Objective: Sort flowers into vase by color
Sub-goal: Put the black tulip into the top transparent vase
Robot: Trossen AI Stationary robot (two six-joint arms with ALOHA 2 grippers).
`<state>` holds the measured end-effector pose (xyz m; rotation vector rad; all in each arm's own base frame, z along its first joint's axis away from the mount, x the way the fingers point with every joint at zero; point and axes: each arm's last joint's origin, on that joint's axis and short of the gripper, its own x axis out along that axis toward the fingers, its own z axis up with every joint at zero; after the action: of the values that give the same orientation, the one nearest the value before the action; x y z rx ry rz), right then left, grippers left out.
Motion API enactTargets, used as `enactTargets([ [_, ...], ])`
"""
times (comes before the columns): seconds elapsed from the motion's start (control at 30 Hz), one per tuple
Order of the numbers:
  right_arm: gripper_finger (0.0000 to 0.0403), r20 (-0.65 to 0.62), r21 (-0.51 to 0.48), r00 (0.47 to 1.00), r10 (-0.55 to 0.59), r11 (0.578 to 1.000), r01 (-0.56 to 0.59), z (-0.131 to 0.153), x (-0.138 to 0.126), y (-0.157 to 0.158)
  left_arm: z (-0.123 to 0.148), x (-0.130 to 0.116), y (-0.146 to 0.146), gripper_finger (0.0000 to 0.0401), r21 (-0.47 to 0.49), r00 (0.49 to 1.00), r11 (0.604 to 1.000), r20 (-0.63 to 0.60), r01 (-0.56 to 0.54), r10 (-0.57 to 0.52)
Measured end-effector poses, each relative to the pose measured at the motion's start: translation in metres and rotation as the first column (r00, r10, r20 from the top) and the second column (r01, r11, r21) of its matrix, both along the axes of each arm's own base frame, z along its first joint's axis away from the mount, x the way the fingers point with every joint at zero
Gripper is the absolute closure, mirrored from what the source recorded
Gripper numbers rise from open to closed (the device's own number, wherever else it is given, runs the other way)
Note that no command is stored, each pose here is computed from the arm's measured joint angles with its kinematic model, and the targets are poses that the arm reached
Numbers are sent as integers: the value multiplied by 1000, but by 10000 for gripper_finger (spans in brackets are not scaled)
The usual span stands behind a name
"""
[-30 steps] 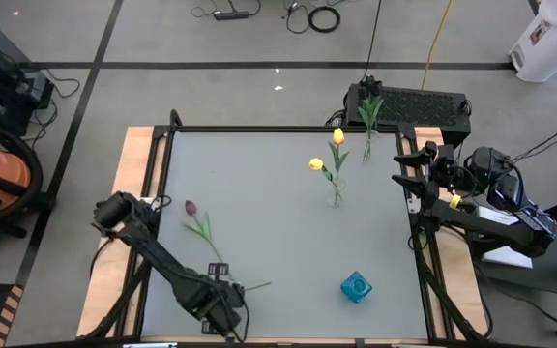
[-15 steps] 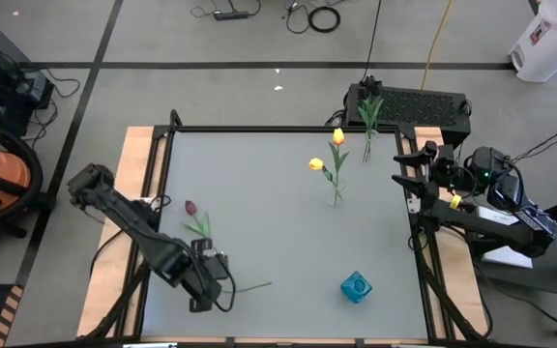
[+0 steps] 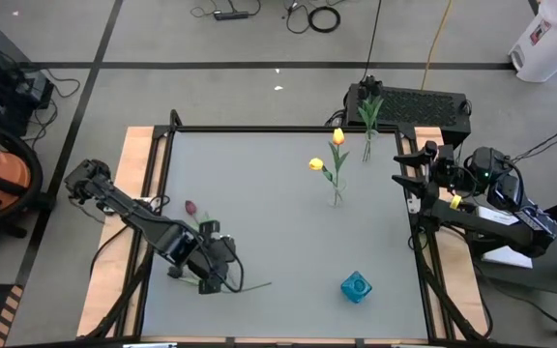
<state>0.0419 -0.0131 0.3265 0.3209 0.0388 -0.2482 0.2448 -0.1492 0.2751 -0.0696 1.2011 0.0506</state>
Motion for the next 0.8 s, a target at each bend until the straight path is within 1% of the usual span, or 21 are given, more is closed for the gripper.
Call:
enactTargets([
  [0.1,85,0,0,1000,0,1000,0,0,0,0,0,0,0,299,-3,1000,1000,0,-9,9],
  [0.2,85,3,7,1000,-1,1000,1,0,0,0,-1,-2,-4,299,-51,999,997,-20,-50,49],
  [0.27,85,2,5,1000,0,1000,0,0,0,0,-1,-6,-8,299,-86,998,995,-52,-51,46],
  [0.33,85,0,-2,1000,0,1000,0,0,0,0,-2,-11,-14,299,-126,995,992,-94,-29,17],
  [0.37,85,0,-4,1000,0,1000,0,0,0,0,-2,-15,-18,299,-132,994,991,-107,-13,-2],
  [0.43,85,0,-4,1000,0,1000,0,0,0,0,-2,-21,-25,299,-125,993,992,-109,26,-40],
  [0.63,85,0,-4,1000,0,1000,0,0,0,0,-3,-40,-46,299,-60,989,991,-77,119,-123],
  [0.73,85,0,-4,1000,0,1000,0,0,0,0,-3,-47,-53,299,-17,990,991,-40,132,-132],
  [0.8,85,0,-4,1000,0,1000,0,0,0,0,-9,-50,-54,299,12,991,991,-37,130,-129],
])
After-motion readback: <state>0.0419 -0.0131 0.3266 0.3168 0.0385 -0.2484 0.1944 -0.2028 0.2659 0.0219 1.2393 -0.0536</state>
